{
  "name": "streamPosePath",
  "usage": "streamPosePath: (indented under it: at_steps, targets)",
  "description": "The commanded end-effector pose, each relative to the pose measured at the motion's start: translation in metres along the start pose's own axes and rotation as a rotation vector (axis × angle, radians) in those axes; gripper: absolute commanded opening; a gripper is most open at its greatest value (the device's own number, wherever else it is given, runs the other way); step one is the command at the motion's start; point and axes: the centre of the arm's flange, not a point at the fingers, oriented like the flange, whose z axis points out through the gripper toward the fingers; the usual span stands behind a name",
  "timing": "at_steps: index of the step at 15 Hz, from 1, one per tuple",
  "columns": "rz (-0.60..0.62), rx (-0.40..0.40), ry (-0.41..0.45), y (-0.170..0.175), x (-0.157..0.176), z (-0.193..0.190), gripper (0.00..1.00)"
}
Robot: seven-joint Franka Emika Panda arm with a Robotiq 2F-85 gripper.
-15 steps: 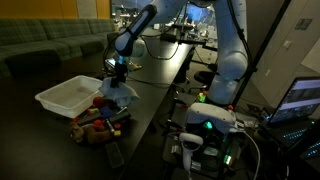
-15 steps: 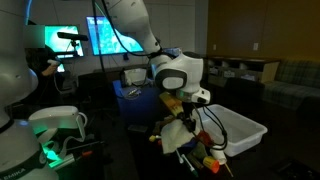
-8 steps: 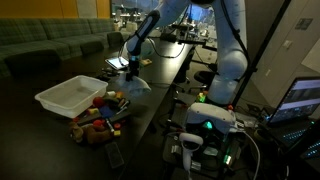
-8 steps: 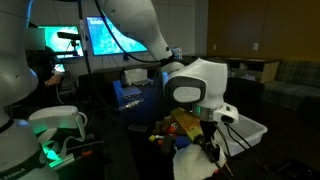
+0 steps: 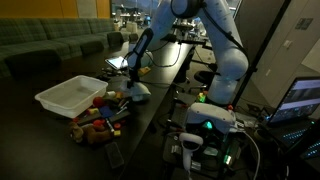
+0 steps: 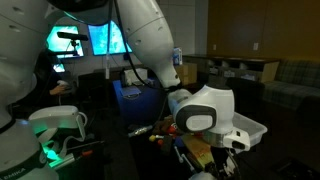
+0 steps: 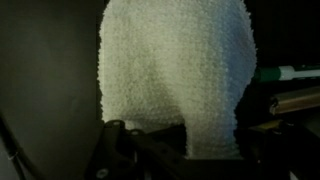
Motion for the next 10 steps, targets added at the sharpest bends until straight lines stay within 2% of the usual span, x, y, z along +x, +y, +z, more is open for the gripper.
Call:
streamPosePath:
  at_steps: [1,5,10]
  targets:
    - [0.006,-0.079,-0.007,-0.013,0.015,0.042,0.12]
    - [-0.007,-0.105,-0.057,-0.035,0.007,0.077,0.12]
    - [-0.078,-0.039,-0.085,-0.086,-0.006,0.077,0.12]
